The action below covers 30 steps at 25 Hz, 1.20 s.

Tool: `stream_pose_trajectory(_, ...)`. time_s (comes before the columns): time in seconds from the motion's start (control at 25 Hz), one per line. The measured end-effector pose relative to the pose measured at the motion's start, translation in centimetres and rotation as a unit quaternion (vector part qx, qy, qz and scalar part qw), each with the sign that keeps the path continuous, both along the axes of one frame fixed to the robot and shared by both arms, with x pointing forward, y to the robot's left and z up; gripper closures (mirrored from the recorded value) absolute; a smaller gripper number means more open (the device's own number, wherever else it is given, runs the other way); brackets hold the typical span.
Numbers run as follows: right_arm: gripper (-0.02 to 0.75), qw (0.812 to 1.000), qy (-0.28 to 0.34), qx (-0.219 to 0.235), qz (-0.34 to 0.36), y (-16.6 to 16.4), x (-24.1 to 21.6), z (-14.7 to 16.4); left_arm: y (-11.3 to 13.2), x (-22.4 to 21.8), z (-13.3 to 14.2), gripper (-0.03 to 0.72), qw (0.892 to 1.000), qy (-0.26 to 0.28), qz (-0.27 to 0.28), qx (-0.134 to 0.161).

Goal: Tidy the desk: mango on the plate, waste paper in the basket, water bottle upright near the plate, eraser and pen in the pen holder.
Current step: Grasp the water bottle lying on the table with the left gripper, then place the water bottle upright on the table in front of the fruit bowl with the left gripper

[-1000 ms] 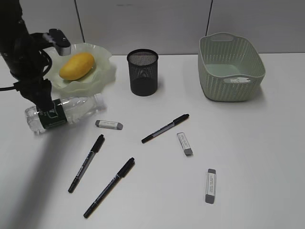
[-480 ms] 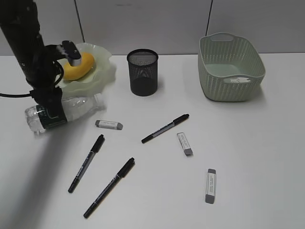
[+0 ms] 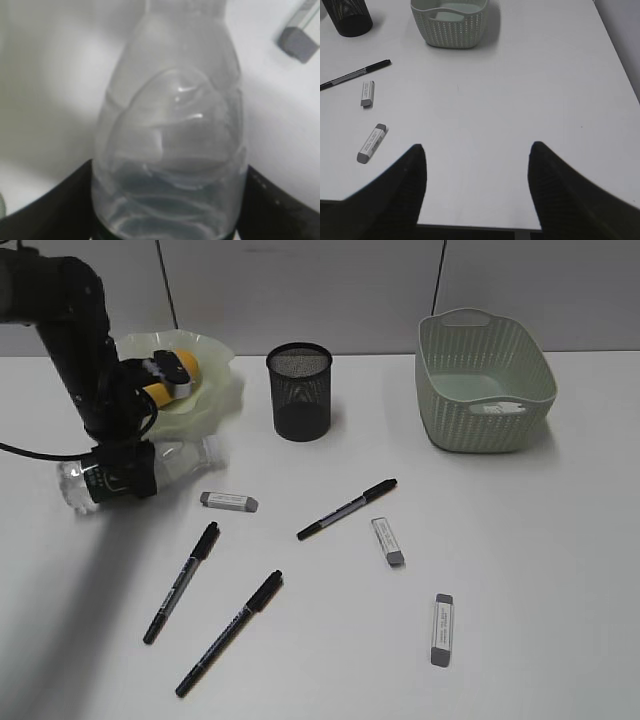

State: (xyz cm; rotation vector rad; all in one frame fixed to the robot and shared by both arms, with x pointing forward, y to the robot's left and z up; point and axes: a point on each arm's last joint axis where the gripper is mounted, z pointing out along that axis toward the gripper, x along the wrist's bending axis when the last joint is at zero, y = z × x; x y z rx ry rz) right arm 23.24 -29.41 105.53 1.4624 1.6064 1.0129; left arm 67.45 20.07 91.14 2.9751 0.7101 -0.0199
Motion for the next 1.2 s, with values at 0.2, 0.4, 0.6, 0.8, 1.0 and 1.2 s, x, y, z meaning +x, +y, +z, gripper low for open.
stream_pose_trajectory(0.2, 0.229, 1.0, 0.0, 0.0, 0.0, 0.0, 0.0, 0.0, -0.18, 0.02, -0.37, 0.151, 1.0, 0.01, 0.002, -0.008)
stream_pose_trajectory(0.4, 0.229, 1.0, 0.0, 0.0, 0.0, 0.0, 0.0, 0.0, -0.33, -0.05, -0.36, 0.163, 0.999, 0.017, 0.038, -0.015)
stream_pose_trajectory(0.6, 0.229, 1.0, 0.0, 0.0, 0.0, 0.0, 0.0, 0.0, -0.31, -0.46, -0.34, 0.165, 0.997, 0.042, 0.06, -0.013)
stream_pose_trajectory(0.8, 0.229, 1.0, 0.0, 0.0, 0.0, 0.0, 0.0, 0.0, 0.0, -0.81, -0.38, 0.185, 0.993, 0.063, 0.096, 0.009)
stream_pose_trajectory(1.0, 0.229, 1.0, 0.0, 0.0, 0.0, 0.0, 0.0, 0.0, 0.17, -0.77, -0.32, 0.199, 0.987, 0.064, 0.145, 0.021)
stream_pose_trajectory(1.2, 0.229, 1.0, 0.0, 0.0, 0.0, 0.0, 0.0, 0.0, 0.01, -0.83, 0.07, 0.199, 0.97, 0.065, 0.234, 0.027)
